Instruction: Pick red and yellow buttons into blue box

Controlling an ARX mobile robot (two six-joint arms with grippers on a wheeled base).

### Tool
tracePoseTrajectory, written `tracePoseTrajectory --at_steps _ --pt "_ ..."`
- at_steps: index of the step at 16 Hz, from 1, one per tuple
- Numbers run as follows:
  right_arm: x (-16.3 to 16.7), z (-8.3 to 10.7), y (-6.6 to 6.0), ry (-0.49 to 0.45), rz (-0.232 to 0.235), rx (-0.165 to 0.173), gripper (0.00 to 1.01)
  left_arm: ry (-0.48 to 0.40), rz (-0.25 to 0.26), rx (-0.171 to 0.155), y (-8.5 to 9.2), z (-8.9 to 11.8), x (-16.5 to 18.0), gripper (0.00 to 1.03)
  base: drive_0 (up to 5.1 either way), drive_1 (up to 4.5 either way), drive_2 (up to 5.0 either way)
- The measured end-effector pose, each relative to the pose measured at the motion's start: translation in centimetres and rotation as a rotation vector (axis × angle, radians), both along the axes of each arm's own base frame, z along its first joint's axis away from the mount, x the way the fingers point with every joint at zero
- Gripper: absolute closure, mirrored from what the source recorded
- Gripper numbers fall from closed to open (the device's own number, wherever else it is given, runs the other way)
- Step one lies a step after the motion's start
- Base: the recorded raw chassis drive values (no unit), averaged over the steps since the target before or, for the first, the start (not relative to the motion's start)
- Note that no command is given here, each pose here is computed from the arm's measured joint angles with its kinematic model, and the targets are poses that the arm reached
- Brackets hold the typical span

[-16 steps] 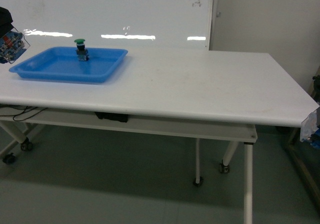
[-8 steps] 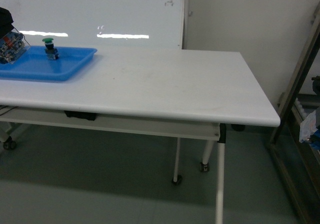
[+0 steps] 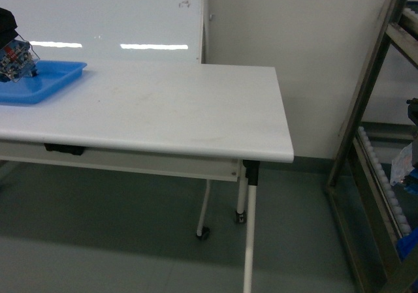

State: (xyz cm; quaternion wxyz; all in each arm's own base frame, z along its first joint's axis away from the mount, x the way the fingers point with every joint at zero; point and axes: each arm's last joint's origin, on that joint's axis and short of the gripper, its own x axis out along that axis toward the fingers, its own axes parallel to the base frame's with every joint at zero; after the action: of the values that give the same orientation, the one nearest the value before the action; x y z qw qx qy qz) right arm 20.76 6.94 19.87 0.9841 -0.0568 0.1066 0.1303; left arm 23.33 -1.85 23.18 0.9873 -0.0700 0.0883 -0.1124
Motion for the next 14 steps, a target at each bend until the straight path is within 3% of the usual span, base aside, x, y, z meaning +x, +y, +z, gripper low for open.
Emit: tracePoseTrajectory --at_steps 6,14 --pt "0.00 -0.01 -0.01 0.001 0.000 0.000 0.69 0.002 -0.003 0.000 -0.02 -0.02 -0.01 0.79 4.8 -3.04 -1.8" --pt "0.00 0.00 -0.01 0.000 -0.001 0.000 0.69 0.001 -0.003 0.000 -0.02 0.00 -0.02 0.79 4.1 -4.53 0.4"
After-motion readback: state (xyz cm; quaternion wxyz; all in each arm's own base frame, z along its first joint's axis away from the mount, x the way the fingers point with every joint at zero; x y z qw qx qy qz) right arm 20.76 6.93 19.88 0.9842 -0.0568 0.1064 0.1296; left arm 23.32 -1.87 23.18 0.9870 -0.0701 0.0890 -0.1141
